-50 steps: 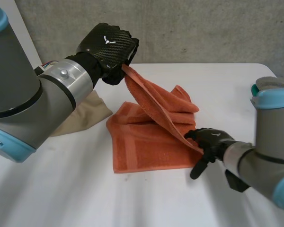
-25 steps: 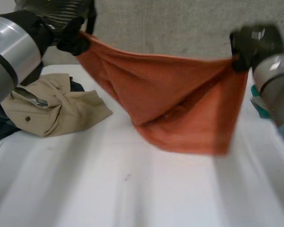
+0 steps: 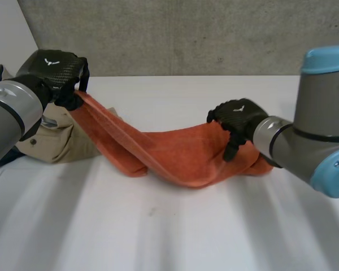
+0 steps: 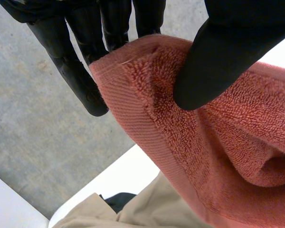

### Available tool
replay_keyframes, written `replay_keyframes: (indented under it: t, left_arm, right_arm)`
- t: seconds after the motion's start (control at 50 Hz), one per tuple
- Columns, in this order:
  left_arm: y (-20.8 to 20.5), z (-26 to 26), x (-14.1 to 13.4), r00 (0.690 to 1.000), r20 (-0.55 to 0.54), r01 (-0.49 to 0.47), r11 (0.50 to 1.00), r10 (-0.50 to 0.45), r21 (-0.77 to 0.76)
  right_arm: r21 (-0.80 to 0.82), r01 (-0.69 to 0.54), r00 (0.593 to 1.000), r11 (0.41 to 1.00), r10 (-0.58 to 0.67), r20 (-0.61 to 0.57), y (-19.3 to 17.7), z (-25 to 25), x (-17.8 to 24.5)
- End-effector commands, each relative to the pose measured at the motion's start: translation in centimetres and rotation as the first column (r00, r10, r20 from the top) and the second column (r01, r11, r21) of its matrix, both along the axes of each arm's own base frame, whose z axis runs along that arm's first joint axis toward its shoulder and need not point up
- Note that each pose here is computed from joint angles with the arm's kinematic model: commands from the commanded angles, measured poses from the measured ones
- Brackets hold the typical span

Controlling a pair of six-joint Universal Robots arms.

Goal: Fold the laundry.

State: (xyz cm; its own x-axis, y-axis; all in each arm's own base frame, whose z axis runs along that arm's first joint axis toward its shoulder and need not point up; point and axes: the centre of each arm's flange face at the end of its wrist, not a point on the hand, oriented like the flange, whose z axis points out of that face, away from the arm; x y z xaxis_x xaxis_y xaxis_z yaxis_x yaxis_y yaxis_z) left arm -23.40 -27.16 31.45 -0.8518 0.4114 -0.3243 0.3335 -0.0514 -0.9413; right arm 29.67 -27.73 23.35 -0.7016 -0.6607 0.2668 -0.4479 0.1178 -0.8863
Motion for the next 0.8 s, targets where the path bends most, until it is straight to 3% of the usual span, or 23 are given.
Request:
replay_keyframes:
  t: [0.02,0.18,0.34,0.64,0.8]
  left_arm:
    - [1.1,2.3,0.1,1.0,-0.017,0.013,0.998,-0.015,-0.066]
    - [3.3,3.6,-0.2,0.997,-0.029,0.07,0.993,-0.073,-0.096]
    - [6.0,5.2,-0.3,0.991,-0.041,0.118,0.982,-0.125,-0.144]
    - [7.6,6.9,0.1,0.988,-0.041,0.139,0.967,-0.151,-0.214]
    - [7.0,7.1,0.8,0.991,-0.05,0.109,0.97,-0.122,-0.216]
  right_arm:
    - [-0.039,0.041,0.999,0.998,-0.041,0.012,-1.4,3.6,-2.4]
    - [-0.064,-0.093,0.986,0.994,0.082,-0.147,-4.5,2.9,-3.6]
    - [-0.08,-0.275,0.916,0.958,0.236,-0.325,-8.2,-2.0,-2.6]
    - [-0.111,-0.251,0.917,0.962,0.199,-0.346,-13.8,-9.5,-2.9]
    - [-0.114,-0.22,0.945,0.969,0.183,-0.271,-14.5,-10.4,-2.7]
